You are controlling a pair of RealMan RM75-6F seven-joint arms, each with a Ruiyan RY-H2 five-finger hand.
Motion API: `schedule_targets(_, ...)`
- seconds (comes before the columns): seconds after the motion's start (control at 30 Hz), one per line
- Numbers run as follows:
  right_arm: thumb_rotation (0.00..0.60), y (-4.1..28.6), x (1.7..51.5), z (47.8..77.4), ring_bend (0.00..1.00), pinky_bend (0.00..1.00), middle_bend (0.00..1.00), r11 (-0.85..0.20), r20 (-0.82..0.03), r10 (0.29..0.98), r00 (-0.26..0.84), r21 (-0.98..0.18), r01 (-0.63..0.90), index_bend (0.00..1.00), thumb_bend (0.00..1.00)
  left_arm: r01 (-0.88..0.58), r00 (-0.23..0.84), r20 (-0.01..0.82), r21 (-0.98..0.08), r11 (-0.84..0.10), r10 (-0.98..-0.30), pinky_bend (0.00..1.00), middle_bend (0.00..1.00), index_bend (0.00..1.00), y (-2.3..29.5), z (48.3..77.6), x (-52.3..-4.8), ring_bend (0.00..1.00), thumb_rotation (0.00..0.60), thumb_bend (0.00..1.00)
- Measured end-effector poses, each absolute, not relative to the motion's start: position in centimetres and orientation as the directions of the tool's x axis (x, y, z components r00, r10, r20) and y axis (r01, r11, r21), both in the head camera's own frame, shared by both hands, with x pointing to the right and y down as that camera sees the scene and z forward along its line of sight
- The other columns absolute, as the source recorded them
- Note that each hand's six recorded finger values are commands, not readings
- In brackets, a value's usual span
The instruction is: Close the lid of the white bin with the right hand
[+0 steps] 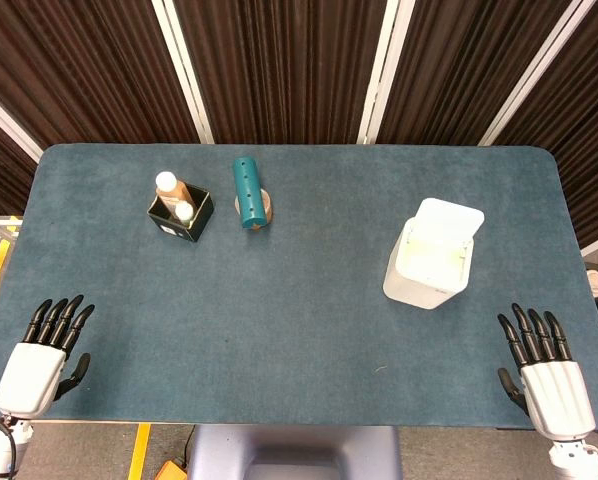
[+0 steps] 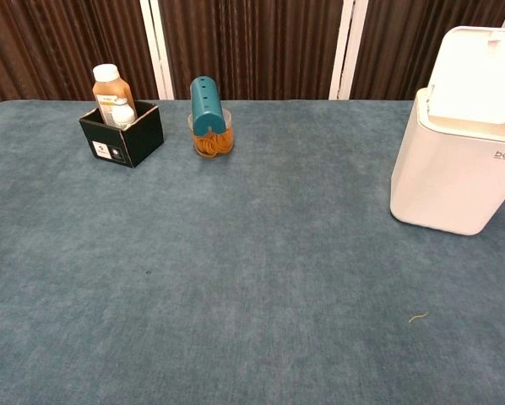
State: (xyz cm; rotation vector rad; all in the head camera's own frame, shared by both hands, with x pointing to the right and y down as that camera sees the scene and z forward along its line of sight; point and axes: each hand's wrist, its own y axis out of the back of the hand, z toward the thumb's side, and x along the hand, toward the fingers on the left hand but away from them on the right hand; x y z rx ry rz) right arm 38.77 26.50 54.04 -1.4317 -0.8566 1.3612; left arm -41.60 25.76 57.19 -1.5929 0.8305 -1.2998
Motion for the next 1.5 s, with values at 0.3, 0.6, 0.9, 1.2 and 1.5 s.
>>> schedule_targets(0.3,0.600,25.2,38.5,54.7,0.00,0.00,0.01,-0.305,-0.312,0.944,0.107,-0.949,-0.081,0.00,0.39,0.038,0.237,0.392,-0.918,-0.394,-0.889,0.00,0.00,0.01,25.8,57.6,-41.3,0.00,0.600,0.46)
schedule_targets(0.6,0.600,17.3,37.0,53.7,0.99,1.00,0.99,-0.261,-0.262,0.965,0.004,-0.962,-0.081,0.15,0.63,0.037,0.236,0.390,-0.919,-0.393,-0.890,0.00,0.00,0.00,25.7,57.5,-41.4,0.00,0.600,0.46)
schedule_targets(0.9,0.600,8.7,35.3,55.0,1.00,1.00,1.00,-0.408,-0.390,0.910,-0.143,-0.904,-0.131,0.17,0.75,0.052,0.238,0.418,-0.907,-0.418,-0.877,0.00,0.00,0.00,25.7,58.3,-41.2,0.00,0.600,0.46)
schedule_targets(1.2,0.600,3.0,29.1,56.7,1.00,1.00,1.00,-0.517,-0.504,0.856,-0.114,-0.840,-0.168,0.23,0.76,0.044,0.234,0.420,-0.905,-0.422,-0.877,0.00,0.00,0.00,25.6,58.1,-41.5,0.00,0.600,0.46)
schedule_targets(1.5,0.600,3.1,29.2,59.1,1.00,1.00,1.00,-0.570,-0.554,0.822,-0.134,-0.801,-0.183,0.31,0.76,0.037,0.229,0.411,-0.909,-0.414,-0.882,0.00,0.00,0.00,25.5,57.9,-41.6,0.00,0.600,0.46)
